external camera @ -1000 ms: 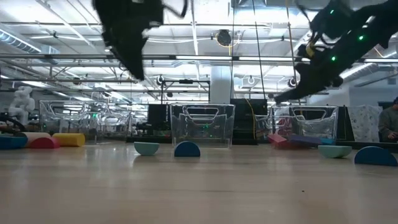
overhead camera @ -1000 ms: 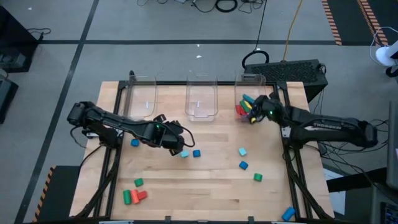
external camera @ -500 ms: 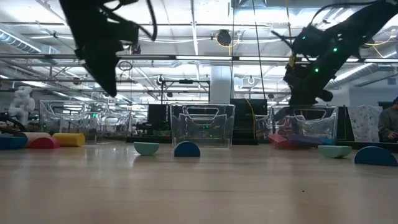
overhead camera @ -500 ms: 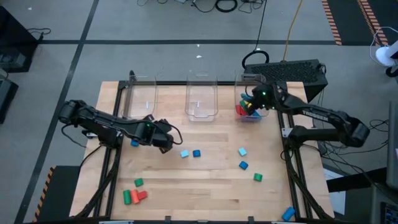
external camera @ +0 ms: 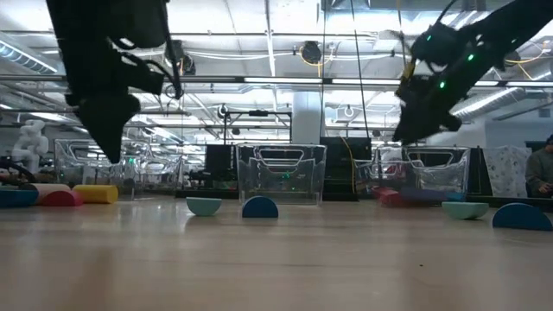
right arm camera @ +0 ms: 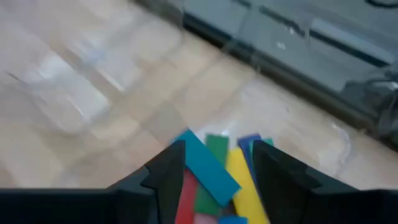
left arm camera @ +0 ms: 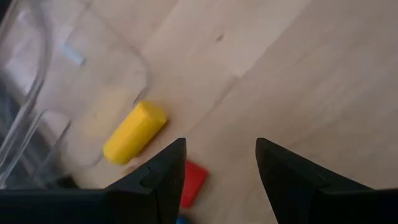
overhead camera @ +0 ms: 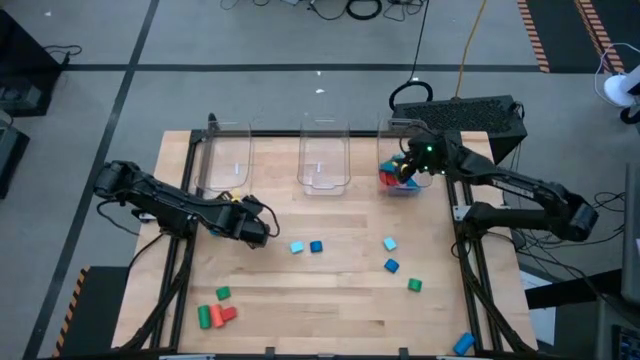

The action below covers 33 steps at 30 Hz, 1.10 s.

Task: Sort blocks by size
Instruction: Put the light blue half circle block into the center transparent bin

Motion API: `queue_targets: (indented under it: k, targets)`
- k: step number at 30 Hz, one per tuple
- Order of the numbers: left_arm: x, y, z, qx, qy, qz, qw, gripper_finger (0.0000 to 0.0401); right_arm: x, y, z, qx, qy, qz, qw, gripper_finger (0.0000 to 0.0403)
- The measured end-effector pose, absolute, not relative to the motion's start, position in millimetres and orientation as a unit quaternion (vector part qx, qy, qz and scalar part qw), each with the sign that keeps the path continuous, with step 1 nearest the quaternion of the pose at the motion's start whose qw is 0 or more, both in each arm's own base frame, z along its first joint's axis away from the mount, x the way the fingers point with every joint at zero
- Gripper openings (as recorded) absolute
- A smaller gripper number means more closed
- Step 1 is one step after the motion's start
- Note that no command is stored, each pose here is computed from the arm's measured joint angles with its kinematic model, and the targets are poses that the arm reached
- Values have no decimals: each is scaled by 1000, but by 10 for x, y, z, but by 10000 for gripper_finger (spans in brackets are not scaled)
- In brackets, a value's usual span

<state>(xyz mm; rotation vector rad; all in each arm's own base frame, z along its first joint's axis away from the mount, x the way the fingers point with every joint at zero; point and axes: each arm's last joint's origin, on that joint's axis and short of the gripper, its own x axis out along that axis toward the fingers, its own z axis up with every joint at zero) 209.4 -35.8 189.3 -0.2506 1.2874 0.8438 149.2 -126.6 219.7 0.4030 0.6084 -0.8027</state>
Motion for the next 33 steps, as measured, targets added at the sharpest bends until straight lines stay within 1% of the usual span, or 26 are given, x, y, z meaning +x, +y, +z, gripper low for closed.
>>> queue_targets:
  k: [3, 8, 13, 16, 20, 25, 27, 30, 33]
  targets:
    - [2018, -338, 1897, -122, 582, 406, 694, 196, 1457, -1162, 2321, 195, 254, -372, 871, 170]
    - [1847, -271, 1872, -142, 573, 429, 684, 196, 1433, -994, 2449, 208, 219, -319, 898, 170]
    - [1634, -194, 1807, -198, 557, 462, 661, 196, 1464, -859, 2480, 210, 217, -286, 910, 170]
    - [1570, -184, 1769, -206, 557, 465, 657, 196, 1501, -795, 2482, 207, 219, -267, 915, 169]
    - [1569, -186, 1724, -163, 588, 421, 671, 196, 1537, -731, 2487, 203, 220, -249, 921, 169]
    - [1654, -214, 1704, -102, 625, 313, 707, 196, 1562, -683, 2491, 200, 221, -234, 925, 169]
    - [1680, -222, 1701, -82, 631, 282, 718, 196, 1568, -669, 2491, 199, 222, -230, 926, 169]
    - [1674, -218, 1699, -64, 641, 266, 717, 196, 1577, -649, 2491, 198, 223, -225, 928, 169]
    - [1667, -197, 1693, -67, 652, 261, 709, 196, 1583, -634, 2491, 197, 224, -220, 929, 169]
